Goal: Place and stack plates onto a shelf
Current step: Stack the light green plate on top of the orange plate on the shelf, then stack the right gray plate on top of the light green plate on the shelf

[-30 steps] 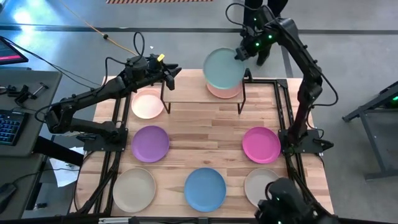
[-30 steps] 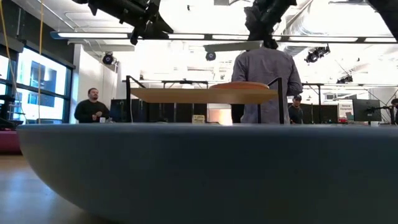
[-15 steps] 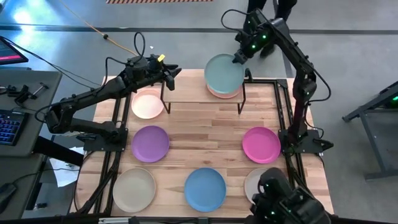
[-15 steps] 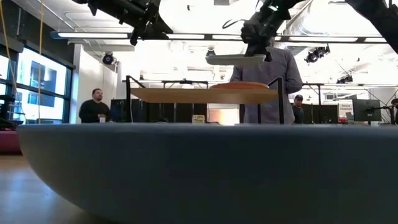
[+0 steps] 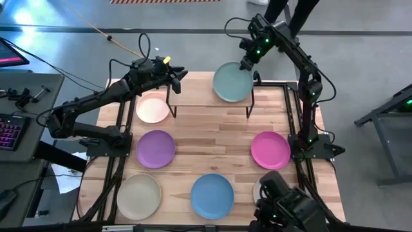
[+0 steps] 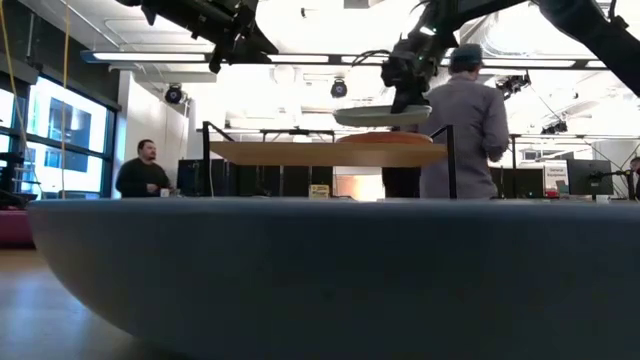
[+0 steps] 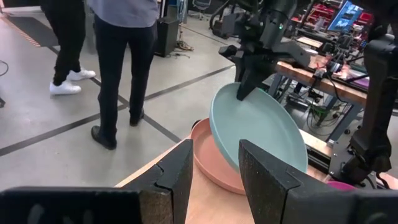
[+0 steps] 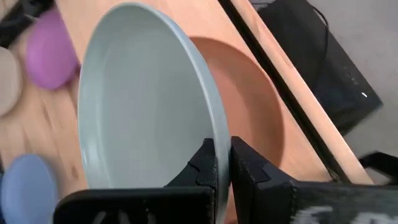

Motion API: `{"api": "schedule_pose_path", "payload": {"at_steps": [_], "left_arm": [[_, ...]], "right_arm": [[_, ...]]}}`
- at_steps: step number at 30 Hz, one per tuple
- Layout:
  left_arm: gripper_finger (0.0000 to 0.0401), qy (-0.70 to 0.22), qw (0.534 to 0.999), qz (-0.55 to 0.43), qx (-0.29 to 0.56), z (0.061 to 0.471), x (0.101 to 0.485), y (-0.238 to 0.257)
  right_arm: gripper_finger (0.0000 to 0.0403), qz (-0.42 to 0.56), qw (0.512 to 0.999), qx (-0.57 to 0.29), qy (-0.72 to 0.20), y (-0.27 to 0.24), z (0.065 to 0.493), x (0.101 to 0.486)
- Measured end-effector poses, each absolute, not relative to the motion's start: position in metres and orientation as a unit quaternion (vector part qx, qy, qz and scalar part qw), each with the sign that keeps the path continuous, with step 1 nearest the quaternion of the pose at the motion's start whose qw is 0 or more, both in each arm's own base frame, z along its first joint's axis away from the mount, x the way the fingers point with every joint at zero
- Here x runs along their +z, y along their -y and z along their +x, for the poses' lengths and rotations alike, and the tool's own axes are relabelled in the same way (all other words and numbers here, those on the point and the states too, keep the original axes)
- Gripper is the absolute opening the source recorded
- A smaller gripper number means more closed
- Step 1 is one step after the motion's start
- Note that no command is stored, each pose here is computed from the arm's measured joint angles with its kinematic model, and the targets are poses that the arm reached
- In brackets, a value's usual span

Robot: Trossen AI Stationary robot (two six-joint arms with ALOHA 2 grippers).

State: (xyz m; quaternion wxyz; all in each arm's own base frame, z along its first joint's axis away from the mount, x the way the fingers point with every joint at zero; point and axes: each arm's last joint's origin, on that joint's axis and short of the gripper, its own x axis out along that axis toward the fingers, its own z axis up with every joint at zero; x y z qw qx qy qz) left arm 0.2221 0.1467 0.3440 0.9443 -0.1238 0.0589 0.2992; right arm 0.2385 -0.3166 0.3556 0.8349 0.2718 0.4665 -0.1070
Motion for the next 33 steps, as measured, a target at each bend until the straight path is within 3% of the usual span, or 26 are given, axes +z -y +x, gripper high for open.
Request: {"api": "schedule_pose_path", "payload": {"at_steps": [18,33], "left_arm": [[0.012,-0.059,0.944,-0.124,0.301,0.2221,0.344,-0.1468],[0.012,-0.058,0.941,-0.123,0.311,0.2218,0.3441,-0.1473]], "right_arm": [[0.0002,0.255,0.821,-0.15,-0.489,0.3198,0.2416,0.3516],[0.007,0.246,0.814,-0.164,-0.501,0.317,0.2453,0.3512]]}}
